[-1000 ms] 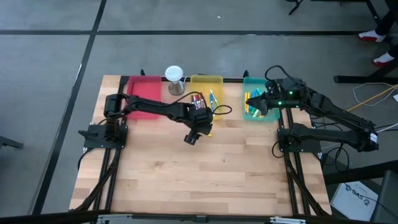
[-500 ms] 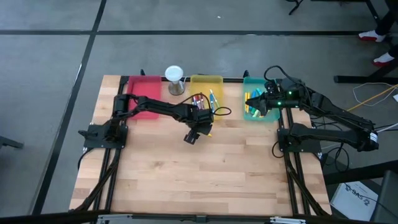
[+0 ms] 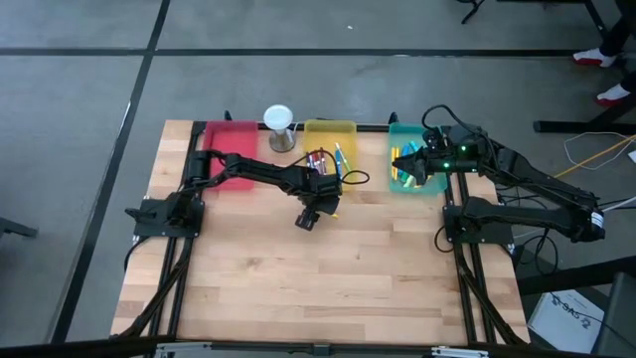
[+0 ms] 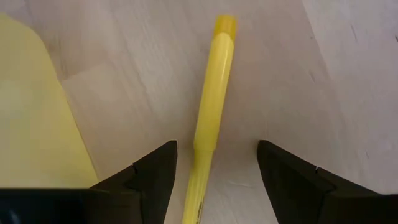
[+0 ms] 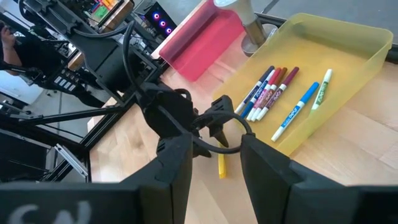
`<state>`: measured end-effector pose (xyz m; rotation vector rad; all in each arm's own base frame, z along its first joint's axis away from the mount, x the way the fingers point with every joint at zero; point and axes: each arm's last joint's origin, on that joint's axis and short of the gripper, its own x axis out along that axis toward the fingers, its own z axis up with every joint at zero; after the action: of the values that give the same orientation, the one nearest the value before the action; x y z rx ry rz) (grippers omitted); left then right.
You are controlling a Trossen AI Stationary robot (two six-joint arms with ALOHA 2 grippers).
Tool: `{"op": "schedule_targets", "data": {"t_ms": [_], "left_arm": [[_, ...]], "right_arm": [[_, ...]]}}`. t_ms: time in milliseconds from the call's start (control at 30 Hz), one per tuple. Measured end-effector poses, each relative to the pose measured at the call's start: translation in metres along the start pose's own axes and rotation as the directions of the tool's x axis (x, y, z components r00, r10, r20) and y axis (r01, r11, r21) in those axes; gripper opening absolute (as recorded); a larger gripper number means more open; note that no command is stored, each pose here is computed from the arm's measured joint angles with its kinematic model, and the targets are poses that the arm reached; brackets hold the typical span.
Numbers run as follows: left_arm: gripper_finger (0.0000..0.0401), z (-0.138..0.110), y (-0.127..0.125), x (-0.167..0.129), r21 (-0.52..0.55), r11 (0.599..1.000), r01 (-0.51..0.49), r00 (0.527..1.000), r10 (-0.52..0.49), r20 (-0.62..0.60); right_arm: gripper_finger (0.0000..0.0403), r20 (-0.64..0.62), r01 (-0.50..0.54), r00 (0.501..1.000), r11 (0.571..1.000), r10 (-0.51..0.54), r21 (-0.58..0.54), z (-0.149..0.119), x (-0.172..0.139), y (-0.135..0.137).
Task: Pick & Place Markers
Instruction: Put the yellow pen into the red bin
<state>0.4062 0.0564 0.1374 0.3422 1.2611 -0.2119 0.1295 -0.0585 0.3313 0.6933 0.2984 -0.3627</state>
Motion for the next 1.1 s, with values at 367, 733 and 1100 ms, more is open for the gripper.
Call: {"op": "schedule_targets", "data": {"t_ms": [367,733,1100], "left_arm": [[0.0165,-0.007,-0.004,0.001,-0.029,0.998,0.056,0.996,-0.058,-0.063],[0.0075,-0.008,-0.011,0.001,-0.023,0.997,0.071,0.992,-0.072,-0.1],[0.0026,-0.008,-0.012,0.001,-0.119,0.988,0.103,0.99,-0.114,-0.086]], "right_arm": [[0.0133,0.001,0.001,1.0,1.0,-0.001,0.0,0.0,0.0,0.0],[0.0133,0.001,0.001,1.0,1.0,-0.001,0.007,0.0,0.0,0.0],[0.0133,0.001,0.001,1.0,1.0,-0.001,0.019,0.0,0.0,0.0]]}}
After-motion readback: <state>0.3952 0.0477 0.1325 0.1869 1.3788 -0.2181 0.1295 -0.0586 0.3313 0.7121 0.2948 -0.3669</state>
